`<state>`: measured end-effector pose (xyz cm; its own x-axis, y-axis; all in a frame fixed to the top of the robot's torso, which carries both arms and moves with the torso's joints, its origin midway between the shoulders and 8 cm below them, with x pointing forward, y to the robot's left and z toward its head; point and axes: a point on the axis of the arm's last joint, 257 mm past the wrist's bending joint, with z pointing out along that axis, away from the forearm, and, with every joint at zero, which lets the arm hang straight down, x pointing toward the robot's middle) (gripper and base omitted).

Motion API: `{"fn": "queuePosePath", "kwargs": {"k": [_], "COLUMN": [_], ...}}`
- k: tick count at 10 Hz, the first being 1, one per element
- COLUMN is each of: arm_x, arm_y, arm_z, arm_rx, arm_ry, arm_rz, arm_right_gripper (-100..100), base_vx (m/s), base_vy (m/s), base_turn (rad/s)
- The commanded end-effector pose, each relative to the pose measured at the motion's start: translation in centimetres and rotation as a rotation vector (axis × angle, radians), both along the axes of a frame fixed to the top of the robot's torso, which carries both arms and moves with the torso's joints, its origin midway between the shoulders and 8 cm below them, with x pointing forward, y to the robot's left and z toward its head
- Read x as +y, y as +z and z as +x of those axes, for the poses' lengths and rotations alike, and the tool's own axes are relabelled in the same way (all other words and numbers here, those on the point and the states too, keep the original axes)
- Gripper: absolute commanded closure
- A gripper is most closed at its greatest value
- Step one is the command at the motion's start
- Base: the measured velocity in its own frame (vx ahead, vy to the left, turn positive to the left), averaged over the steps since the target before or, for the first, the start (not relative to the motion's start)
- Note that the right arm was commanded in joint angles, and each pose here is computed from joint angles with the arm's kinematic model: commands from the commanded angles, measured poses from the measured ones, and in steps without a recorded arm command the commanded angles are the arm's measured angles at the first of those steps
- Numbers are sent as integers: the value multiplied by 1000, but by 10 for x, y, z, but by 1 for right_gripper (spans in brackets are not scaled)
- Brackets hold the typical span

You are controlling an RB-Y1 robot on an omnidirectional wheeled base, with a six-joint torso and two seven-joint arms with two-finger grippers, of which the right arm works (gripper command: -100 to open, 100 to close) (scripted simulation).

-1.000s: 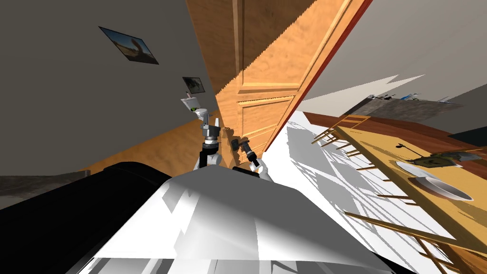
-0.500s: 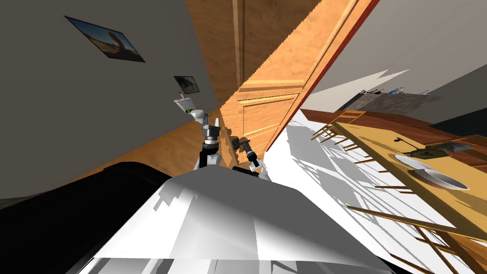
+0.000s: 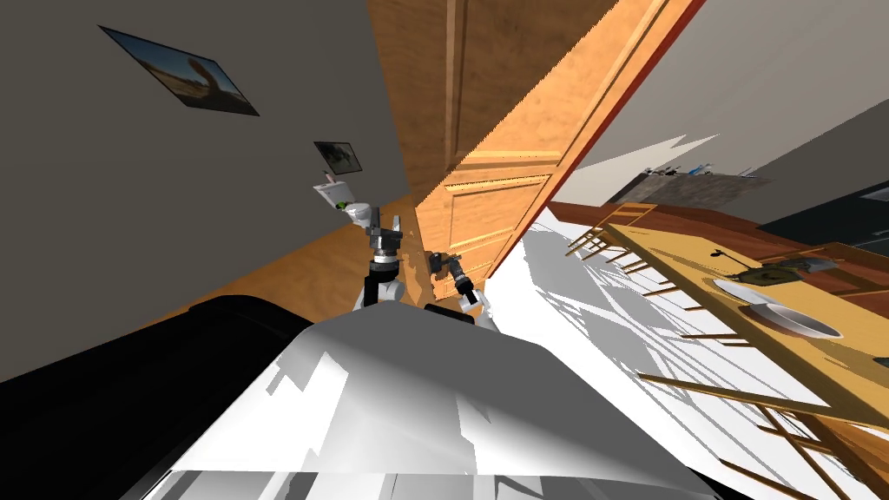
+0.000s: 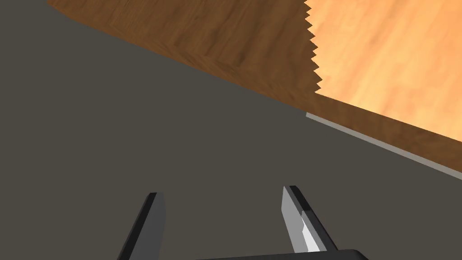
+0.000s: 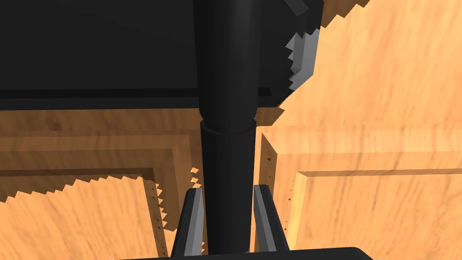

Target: Push the door open

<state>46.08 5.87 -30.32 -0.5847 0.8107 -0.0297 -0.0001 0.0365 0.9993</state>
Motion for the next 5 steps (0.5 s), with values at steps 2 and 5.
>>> {"fn": "queuePosePath", "kwargs": {"k": [2,5], "arm_x": [-14,-24], "arm_y": [1,4], "arm_z": [12,22], "arm_rx": [-6,-5], "arm_ry": [-31,-67], "arm_rz": [-5,5], "arm_right_gripper": [100,100], "base_vx": [94,85], "base_vy": [207,186], "base_turn": [-70,-68]}}
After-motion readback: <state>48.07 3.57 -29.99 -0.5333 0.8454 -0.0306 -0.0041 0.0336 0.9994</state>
